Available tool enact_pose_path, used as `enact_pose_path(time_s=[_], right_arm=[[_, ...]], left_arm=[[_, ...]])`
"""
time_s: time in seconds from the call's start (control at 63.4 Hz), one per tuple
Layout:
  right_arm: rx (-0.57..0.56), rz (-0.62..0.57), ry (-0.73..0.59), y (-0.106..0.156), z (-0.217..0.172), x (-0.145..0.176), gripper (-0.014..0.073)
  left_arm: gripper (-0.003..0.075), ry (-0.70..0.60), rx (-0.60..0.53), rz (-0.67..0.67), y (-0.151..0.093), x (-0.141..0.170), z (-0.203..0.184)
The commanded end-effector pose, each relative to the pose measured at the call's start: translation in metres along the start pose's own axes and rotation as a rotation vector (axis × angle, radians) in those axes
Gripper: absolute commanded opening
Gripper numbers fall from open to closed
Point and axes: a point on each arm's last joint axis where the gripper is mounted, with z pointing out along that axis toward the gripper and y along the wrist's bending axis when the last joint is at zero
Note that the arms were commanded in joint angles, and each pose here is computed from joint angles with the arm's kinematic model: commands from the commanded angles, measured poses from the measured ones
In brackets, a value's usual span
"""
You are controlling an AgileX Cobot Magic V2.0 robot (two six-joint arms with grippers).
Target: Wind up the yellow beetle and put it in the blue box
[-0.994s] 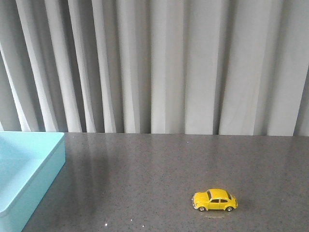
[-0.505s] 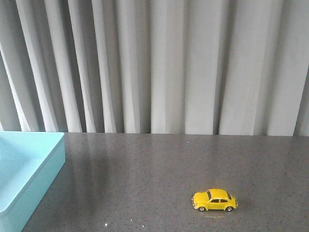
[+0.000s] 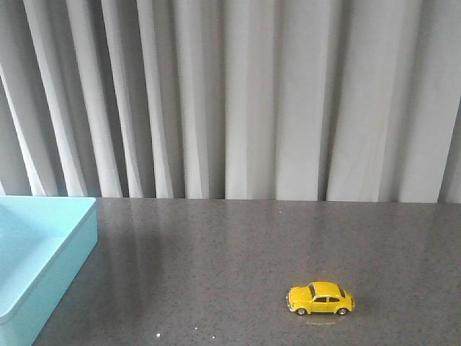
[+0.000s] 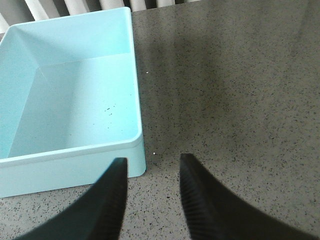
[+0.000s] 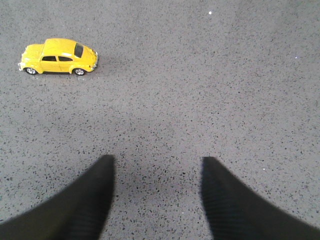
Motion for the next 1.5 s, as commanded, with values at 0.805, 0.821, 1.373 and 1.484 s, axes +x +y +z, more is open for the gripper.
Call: enact_pose_path(time_s=[0.805, 0.821, 1.373, 1.484], right_arm=[[-0.215, -0.051, 0.211, 0.08, 0.139, -0.131, 0.0536], [-0.213, -0.046, 0.225, 0.081, 0.143, -0.133, 0.0536], [-0.202, 0.002, 0.409, 0.102, 0.24, -0.149, 0.0533], [-0.204, 0.004, 0.415, 0.104, 0.251, -0.144, 0.0533]], left_arm=[[0.0518, 0.005, 0.257, 0.152, -0.043, -0.011, 0.019], [0.0518, 0.005, 0.256, 0.153, -0.043, -0.011, 0.019], [0.0518, 0.008, 0.256, 0.154, -0.043, -0.011, 0.019], [0.0518, 0.008, 0.255, 0.155, -0.043, -0.011, 0.019]])
